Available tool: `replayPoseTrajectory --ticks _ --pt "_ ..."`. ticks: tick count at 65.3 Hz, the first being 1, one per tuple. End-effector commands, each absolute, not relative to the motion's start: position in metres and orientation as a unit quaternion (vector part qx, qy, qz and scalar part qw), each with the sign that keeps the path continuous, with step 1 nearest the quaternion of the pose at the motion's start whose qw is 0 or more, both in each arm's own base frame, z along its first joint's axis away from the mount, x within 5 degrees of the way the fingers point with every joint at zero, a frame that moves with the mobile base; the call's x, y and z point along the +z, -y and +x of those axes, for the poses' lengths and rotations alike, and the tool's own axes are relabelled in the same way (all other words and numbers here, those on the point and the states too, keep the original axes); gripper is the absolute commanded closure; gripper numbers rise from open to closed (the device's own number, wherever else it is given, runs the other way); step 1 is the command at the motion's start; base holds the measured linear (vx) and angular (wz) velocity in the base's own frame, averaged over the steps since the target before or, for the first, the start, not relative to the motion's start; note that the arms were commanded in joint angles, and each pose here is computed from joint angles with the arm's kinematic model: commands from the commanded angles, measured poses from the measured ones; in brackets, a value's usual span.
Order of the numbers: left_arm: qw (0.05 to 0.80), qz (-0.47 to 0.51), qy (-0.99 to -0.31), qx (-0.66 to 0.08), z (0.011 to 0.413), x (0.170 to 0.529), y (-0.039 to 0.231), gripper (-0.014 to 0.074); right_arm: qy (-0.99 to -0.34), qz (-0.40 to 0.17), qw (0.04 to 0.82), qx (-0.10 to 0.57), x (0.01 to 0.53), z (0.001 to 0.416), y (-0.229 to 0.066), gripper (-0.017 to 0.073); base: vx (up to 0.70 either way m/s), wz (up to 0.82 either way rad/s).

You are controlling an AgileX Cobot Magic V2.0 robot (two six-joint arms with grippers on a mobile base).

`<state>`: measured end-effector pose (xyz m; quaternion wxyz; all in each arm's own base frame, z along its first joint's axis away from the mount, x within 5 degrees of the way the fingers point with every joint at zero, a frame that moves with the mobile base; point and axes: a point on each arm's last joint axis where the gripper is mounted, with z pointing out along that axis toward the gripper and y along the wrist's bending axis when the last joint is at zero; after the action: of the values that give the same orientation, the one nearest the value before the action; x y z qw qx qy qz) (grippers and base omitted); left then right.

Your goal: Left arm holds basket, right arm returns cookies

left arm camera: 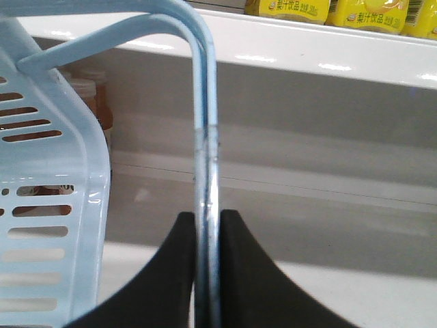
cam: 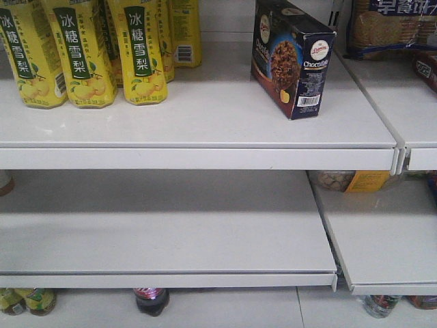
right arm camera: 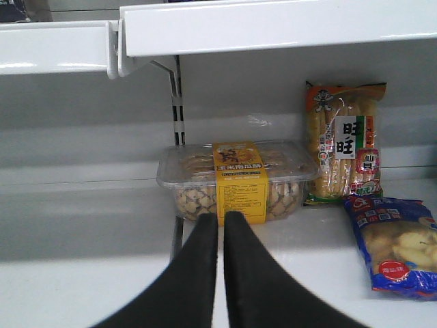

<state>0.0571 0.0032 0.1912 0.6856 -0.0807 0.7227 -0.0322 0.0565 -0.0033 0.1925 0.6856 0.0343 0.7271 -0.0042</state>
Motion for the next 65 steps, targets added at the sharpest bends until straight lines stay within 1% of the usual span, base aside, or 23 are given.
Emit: replayPoseTrajectory --ticks 1,65 --pt "0.738 -0.066 -0.672 -0.022 0.0542 0.2116 -0.0036 0.0594 -0.705 0.027 0.709 -0.009 0.1936 0.0564 0.0031 0.057 0.0 0.0" --pt "0.738 -0.066 -0.672 -0.022 0.0542 0.2116 -0.0036 0.0594 -0.705 0.027 0.709 -0.009 0.1936 0.0564 0.0031 0.057 0.0 0.0"
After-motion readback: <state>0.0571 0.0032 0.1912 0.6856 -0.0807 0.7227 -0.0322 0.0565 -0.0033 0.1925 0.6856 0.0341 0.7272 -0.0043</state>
